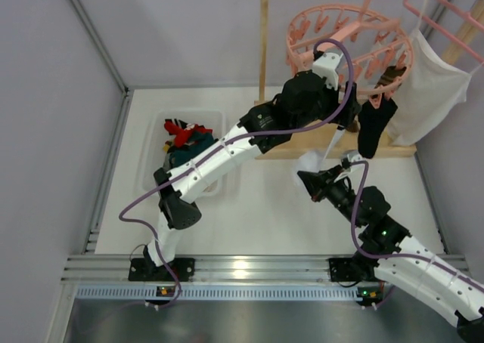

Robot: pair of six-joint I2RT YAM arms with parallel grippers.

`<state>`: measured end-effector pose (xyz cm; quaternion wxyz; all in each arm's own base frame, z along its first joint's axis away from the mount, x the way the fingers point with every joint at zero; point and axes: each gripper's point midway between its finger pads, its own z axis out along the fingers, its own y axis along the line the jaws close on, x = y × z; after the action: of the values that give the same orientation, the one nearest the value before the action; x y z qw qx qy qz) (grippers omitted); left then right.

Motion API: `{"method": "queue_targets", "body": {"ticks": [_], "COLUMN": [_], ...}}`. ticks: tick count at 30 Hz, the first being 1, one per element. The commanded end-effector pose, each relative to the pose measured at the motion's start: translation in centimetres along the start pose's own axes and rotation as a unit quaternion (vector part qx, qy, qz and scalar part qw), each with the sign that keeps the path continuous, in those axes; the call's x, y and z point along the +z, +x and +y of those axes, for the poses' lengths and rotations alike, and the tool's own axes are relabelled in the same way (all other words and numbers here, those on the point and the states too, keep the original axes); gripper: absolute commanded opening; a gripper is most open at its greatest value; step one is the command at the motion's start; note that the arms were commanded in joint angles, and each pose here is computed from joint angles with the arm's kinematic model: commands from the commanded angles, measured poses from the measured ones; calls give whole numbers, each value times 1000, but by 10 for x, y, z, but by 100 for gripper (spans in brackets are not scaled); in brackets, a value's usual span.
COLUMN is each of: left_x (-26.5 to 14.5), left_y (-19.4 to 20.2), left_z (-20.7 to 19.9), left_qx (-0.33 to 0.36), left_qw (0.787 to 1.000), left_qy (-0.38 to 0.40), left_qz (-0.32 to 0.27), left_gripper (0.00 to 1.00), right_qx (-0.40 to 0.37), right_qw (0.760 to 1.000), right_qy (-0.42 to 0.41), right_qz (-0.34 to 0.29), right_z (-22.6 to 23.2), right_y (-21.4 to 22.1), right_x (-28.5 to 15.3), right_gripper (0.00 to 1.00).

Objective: Remove the socks clipped to the hanger

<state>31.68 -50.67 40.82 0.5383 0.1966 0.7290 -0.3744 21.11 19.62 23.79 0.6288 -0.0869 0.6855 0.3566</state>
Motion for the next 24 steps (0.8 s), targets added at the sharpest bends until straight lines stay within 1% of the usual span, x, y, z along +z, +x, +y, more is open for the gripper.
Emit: {"method": "queue_targets", "body": {"ticks": [1,9,10,12,13,15,16,17,24], "left_x": [5,16,19,21,23,24,27,28,30], "left_y": [-12,-12,-11,-12,-13,-14,-12,-13,-16], "left_z": [-12,-12,-11,-7,-7,-4,-3,-1,-2], "left_qx": [-17,-25,-26,-28,-29,-29,-29,-30,-21], "left_qw": [999,998,998,998,998,998,998,998,997], "left_qy": [26,35,35,36,37,36,37,35,48], "left_qz": [-29,-41,-40,-42,-45,-48,-47,-49,-55], "left_gripper": [80,80,78,78,73,69,63,62,63], "right_qx": [-9,-15,-17,-20,-22,-23,-23,-25,-31], "right_qw": [998,996,995,994,993,993,992,992,992], "right_qy": [-57,-84,-103,-110,-117,-119,-121,-122,-118], "right_qz": [-10,-11,-5,-1,1,1,2,3,11], "right_z": [25,34,40,43,45,46,46,46,42], "right_y": [-14,-16,-13,-12,-11,-11,-11,-10,-1], "right_x": [-5,-8,-10,-10,-11,-11,-11,-11,-10], "right_gripper": [0,0,0,0,0,0,0,0,0]}}
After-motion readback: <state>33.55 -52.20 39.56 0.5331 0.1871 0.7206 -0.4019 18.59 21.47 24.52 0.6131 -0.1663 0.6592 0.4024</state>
